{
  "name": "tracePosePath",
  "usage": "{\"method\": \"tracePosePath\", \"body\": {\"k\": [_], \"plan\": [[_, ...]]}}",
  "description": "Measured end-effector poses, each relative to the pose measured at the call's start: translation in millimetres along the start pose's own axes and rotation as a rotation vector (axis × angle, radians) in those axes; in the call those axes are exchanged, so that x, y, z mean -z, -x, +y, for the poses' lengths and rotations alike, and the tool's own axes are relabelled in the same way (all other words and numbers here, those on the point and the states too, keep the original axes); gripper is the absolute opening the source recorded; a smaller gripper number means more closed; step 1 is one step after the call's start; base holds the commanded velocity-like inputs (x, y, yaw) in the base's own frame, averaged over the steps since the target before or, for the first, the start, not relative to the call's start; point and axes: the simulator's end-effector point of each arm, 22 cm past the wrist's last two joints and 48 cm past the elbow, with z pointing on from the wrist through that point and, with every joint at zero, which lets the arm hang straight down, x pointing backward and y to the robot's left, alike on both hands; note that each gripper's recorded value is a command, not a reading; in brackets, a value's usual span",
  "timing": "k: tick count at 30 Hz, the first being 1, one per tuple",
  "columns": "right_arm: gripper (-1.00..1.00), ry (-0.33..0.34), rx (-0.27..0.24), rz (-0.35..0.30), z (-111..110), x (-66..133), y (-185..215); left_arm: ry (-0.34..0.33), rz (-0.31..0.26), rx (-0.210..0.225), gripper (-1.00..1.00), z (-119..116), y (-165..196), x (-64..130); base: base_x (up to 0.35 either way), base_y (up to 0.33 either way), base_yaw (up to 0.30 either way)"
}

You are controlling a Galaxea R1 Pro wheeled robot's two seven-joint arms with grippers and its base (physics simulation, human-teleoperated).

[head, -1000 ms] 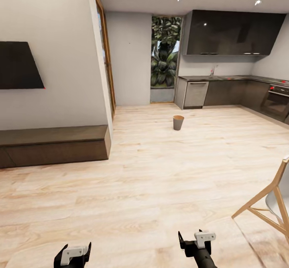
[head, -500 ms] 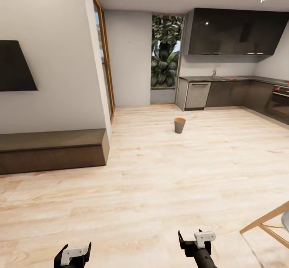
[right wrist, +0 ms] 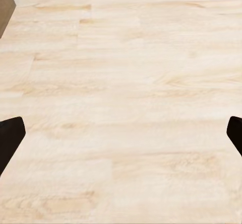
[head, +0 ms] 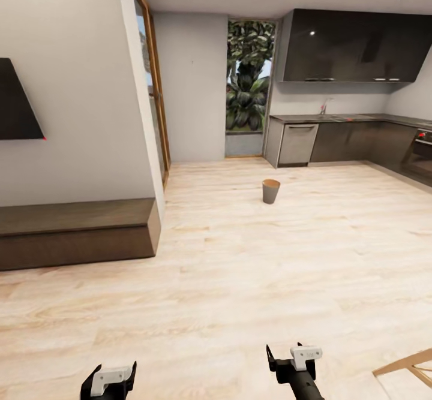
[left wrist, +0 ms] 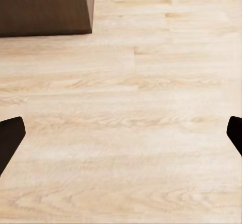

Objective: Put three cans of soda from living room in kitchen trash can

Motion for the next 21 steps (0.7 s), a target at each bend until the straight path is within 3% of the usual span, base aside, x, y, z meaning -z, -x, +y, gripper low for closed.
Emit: {"method": "tracePosePath", "body": {"k": [14, 21], "plan": [[1.0, 0.0, -0.001, 0.0, 0.3, 0.0, -0.1, 0.0, 0.0, 0.0, 1.0, -0.1, 0.0, 0.0, 0.32, 0.0, -0.006], [1.0, 0.0, -0.002, 0.001, 0.3, 0.0, -0.2, 0.0, 0.0, 0.0, 1.0, -0.1, 0.0, 0.0, 0.32, 0.0, -0.174]]}}
